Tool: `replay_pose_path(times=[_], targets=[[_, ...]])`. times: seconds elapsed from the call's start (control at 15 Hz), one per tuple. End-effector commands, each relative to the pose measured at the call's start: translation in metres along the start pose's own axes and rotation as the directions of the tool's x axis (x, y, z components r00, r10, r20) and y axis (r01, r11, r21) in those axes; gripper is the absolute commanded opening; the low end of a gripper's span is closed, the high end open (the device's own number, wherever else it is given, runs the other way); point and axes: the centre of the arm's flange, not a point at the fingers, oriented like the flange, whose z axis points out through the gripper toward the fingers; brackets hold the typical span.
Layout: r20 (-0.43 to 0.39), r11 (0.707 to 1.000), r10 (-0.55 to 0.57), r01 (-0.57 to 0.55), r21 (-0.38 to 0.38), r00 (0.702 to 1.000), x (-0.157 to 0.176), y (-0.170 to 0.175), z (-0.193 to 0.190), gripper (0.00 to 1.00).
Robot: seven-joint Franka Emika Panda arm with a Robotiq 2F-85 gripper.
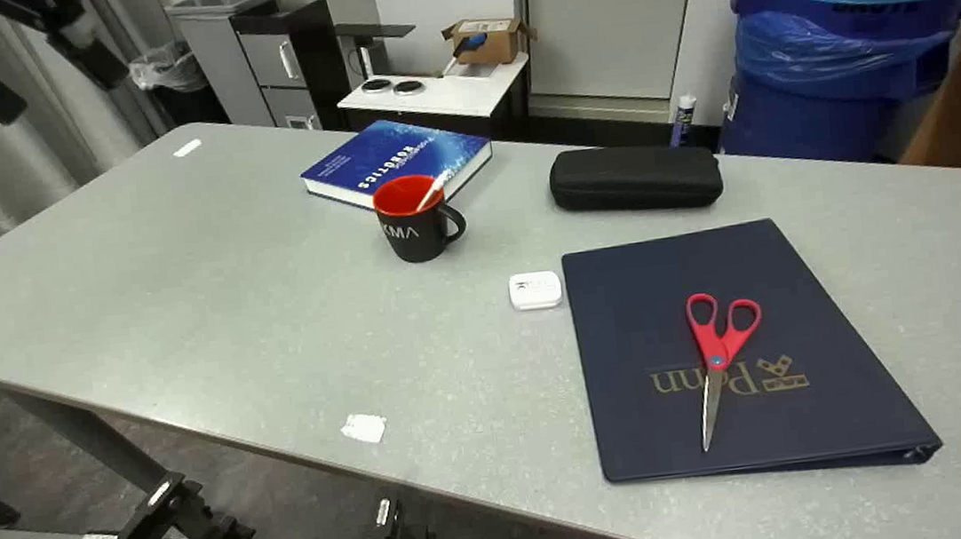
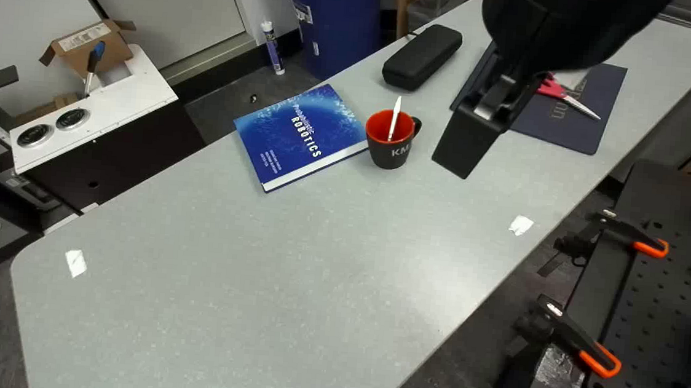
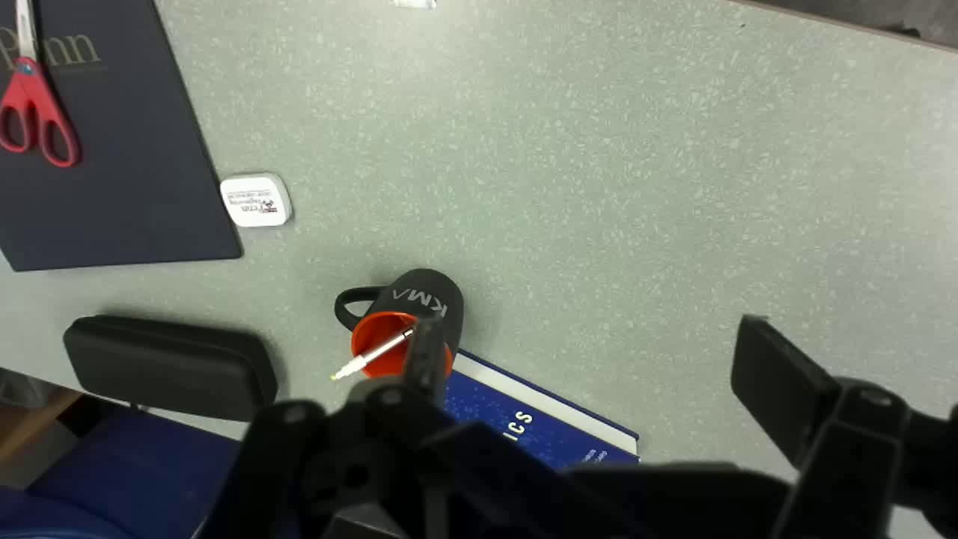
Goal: Remove the thing from the mug and put it on the table
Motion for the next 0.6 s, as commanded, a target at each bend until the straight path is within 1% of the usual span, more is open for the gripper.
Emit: replay_pose_path(times=[0.0, 0.4, 0.47, 0.53], targets=[[0.001, 1.0, -0.001, 0.001, 0.0, 1.0, 0.0, 0.0, 0.001, 1.0], [0.001, 1.0, -0.002, 0.002, 0.0, 1.0, 0.0, 0.0, 0.0, 1.0], [0.009, 0.999, -0.037, 0.037, 0.021, 0.999, 0.005, 0.005, 0.0, 1.0], [0.006, 0.997, -0.075, 0.075, 0.025, 0.997, 0.01, 0.014, -0.001, 1.0]])
